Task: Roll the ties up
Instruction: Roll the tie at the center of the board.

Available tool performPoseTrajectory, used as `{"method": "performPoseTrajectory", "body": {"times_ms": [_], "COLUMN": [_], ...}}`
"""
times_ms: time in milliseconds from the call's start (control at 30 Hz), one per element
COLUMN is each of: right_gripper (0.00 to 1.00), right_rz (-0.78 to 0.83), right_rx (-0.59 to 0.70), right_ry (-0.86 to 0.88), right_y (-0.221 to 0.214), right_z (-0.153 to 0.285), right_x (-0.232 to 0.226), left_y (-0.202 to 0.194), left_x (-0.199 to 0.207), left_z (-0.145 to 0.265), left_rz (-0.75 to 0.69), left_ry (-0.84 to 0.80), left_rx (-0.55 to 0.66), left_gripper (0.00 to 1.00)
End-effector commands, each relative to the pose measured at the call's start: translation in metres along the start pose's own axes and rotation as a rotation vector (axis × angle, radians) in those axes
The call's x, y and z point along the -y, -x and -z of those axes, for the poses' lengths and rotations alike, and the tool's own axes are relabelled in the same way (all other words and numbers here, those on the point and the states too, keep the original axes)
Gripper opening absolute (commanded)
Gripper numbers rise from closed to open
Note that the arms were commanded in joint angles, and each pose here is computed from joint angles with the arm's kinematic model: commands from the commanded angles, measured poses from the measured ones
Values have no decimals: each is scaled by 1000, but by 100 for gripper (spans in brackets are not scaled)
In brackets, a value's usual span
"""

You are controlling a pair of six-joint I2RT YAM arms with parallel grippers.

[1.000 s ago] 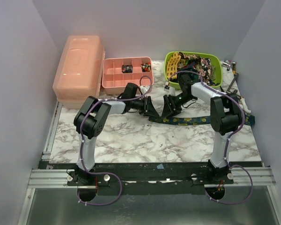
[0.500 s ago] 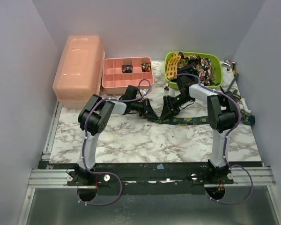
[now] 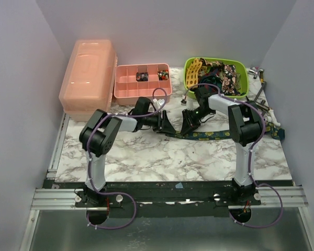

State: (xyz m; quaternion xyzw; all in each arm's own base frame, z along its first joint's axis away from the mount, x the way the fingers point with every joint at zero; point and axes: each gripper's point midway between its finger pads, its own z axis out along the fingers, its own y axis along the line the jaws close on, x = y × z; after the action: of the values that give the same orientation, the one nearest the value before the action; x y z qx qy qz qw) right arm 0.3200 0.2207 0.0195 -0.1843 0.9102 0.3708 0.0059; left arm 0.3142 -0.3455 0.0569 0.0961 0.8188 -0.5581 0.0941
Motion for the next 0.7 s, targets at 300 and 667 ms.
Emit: {"method": "performPoseTrajectory", "body": {"times_ms": [300, 667], "right_gripper": [19, 20], "right_rz": [174, 190], "right_rx": [-346, -308], "right_ry": [-81, -32], "right_y": [-88, -72], "right_z": [-4, -5], "right_x": [49, 39], "left_y": [-49, -53], "left_x": [57, 31], "left_z": [45, -2], "left_rz": [-1064, -1294], "left_ry": [51, 144], "left_rx": [150, 81], "left_gripper": [86, 98]}}
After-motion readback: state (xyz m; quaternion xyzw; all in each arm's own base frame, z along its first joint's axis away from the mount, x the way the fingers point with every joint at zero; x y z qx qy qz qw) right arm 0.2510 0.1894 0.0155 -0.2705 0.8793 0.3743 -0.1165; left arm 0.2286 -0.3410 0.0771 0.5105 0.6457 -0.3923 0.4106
